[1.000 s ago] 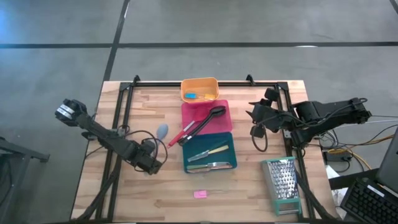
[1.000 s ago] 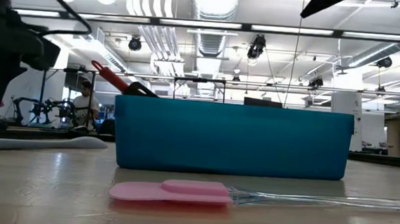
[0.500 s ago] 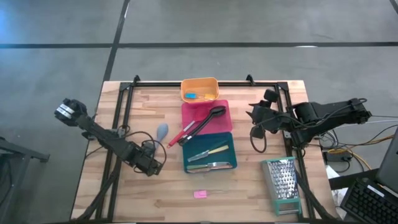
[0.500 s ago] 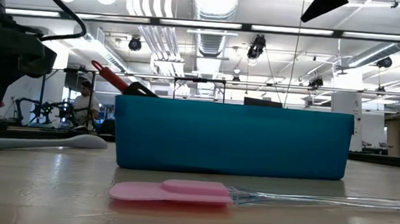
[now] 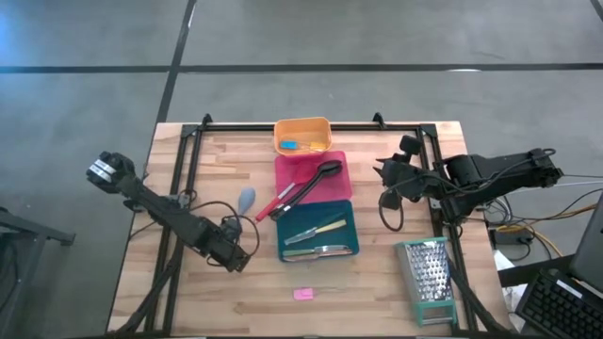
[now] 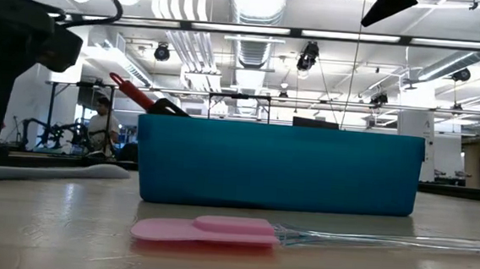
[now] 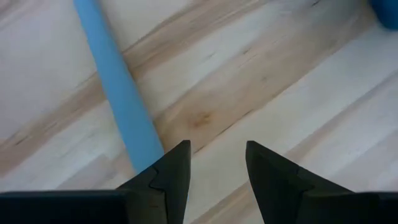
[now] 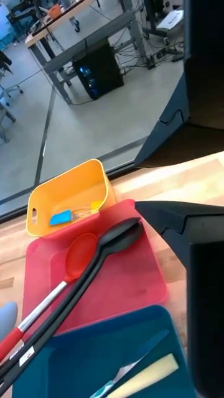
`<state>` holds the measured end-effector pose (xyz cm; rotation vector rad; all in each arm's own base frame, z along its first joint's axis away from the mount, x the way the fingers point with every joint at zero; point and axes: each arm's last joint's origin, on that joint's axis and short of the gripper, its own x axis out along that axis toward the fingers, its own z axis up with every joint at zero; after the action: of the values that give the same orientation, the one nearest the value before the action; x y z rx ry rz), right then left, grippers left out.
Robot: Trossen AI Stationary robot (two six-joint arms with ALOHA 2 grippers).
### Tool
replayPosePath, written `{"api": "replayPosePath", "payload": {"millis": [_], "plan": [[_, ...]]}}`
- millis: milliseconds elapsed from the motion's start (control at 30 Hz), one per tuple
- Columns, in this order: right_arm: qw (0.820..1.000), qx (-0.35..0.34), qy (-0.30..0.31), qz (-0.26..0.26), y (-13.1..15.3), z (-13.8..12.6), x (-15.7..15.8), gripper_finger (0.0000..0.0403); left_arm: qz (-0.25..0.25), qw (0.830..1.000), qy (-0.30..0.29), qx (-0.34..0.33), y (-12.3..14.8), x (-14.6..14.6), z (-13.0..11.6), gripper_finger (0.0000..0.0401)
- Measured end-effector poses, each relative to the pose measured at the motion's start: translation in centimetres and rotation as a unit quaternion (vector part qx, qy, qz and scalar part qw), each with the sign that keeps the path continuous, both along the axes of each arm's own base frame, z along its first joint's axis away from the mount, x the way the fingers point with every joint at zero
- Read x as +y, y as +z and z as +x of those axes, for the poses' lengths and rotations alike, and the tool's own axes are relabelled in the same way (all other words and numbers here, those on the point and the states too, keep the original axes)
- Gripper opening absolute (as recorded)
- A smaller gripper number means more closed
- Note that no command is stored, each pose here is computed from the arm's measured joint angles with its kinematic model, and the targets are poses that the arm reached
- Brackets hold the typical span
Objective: Pick & Place Kitchen Items
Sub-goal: Put the light blue serving spoon into the pink bin
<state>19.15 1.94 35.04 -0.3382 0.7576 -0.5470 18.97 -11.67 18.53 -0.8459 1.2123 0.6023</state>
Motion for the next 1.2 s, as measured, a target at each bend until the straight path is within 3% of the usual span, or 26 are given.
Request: {"api": "replayPosePath", "payload": {"millis": [367, 933, 1200], "plan": [[1.0, -0.001, -0.001, 0.001, 0.0, 0.0, 0.0, 0.0073, 0.006, 0.999, 0.03, 0.045, -1.0, 0.2, -0.9, 0.0158], [1.0, -0.001, -0.001, 0.001, 0.0, 0.0, 0.0, 0.0127, -0.004, 0.997, 0.063, 0.053, -4.0, 1.0, -2.2, 0.0158], [1.0, 0.0, 0.0, 0.0, 0.0, 0.0, 0.0, 0.0149, 0.028, 0.995, 0.06, 0.079, -5.7, 1.3, -2.6, 0.0143]]}}
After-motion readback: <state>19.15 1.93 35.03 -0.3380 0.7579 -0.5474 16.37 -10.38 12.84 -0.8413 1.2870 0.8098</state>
